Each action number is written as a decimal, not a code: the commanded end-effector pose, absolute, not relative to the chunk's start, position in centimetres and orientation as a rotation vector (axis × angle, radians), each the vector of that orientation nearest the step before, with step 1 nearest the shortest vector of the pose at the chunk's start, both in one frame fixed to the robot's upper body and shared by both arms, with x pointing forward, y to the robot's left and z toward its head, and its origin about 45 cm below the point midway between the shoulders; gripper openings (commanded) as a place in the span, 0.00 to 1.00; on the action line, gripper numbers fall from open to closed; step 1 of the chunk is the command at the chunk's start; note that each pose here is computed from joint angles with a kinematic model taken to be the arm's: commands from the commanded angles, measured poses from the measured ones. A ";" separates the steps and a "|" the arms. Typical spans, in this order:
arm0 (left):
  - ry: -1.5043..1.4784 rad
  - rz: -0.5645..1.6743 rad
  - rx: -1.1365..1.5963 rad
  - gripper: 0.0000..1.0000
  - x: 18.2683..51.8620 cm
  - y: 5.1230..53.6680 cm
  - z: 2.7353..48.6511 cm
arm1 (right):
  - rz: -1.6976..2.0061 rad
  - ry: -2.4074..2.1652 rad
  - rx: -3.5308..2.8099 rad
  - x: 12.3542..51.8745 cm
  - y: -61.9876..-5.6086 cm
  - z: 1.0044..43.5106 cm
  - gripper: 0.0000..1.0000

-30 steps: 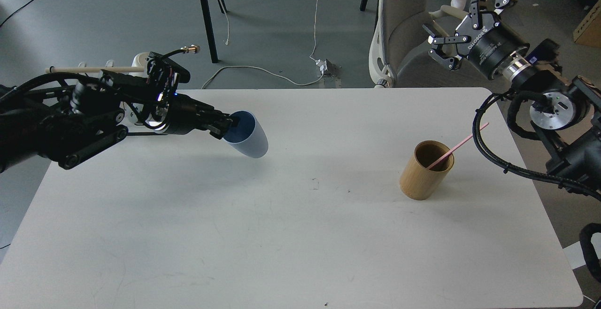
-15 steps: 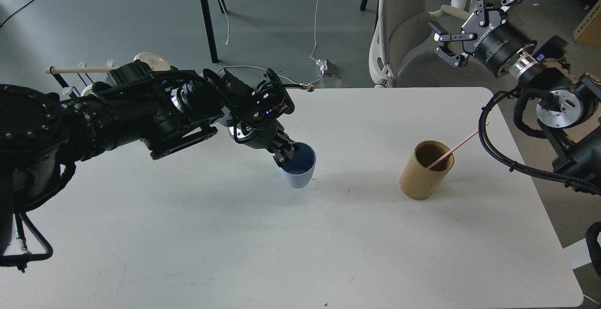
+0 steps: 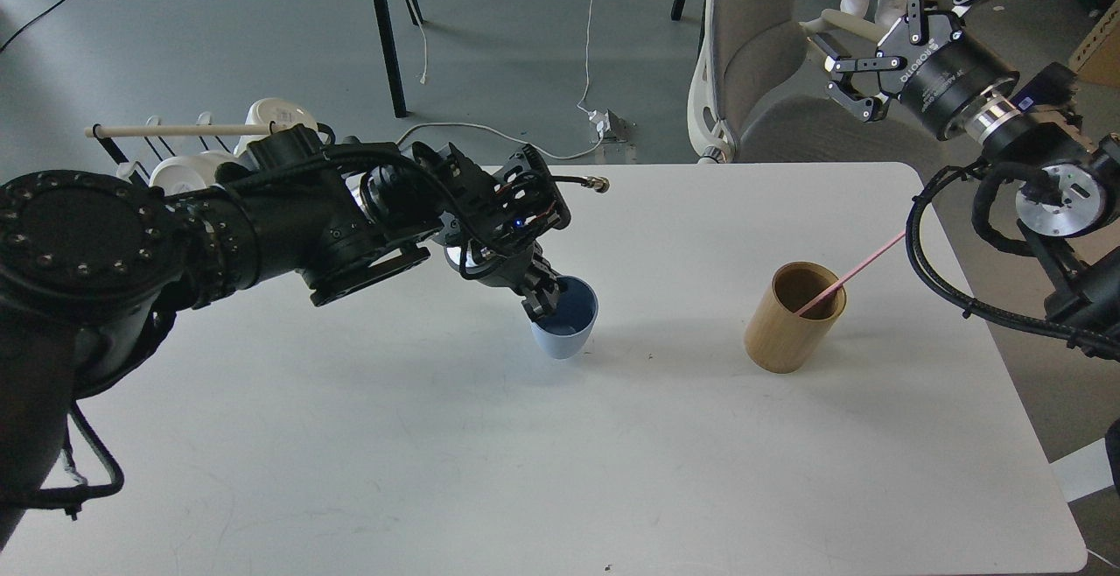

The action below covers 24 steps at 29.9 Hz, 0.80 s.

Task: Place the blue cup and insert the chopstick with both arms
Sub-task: 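Set the blue cup down beside the tan cup and release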

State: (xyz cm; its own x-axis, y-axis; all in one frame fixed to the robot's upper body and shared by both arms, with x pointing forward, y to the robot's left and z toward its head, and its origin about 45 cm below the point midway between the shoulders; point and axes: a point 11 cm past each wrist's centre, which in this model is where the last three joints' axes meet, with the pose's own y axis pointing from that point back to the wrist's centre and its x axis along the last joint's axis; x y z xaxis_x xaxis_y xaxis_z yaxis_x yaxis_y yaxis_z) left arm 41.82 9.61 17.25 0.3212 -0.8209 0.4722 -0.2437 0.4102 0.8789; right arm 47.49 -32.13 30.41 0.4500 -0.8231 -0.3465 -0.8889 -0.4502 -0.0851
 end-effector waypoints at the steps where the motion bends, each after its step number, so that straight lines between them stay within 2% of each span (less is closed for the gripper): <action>1: -1.222 -0.511 1.123 0.02 41.7 9.6 17.2 | 0.374 1.479 -2.448 47.5 -32.1 30.4 0.99; 8: -1.213 -0.520 1.123 0.07 41.5 9.5 17.0 | 0.367 1.487 -2.447 47.4 -32.5 30.5 0.99; 24: -1.189 -0.525 1.119 0.11 41.0 9.8 16.1 | 0.371 1.483 -2.449 47.4 -32.4 30.4 0.99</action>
State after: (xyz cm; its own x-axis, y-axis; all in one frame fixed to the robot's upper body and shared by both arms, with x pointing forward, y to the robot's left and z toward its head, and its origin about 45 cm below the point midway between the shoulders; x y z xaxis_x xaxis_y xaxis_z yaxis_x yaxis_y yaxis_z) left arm 41.23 9.67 16.57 0.3355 -0.8216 0.4608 -0.2223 0.4063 0.8863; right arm 47.40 -32.41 30.47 0.4480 -0.8259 -0.3424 -0.8902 -0.4476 -0.0851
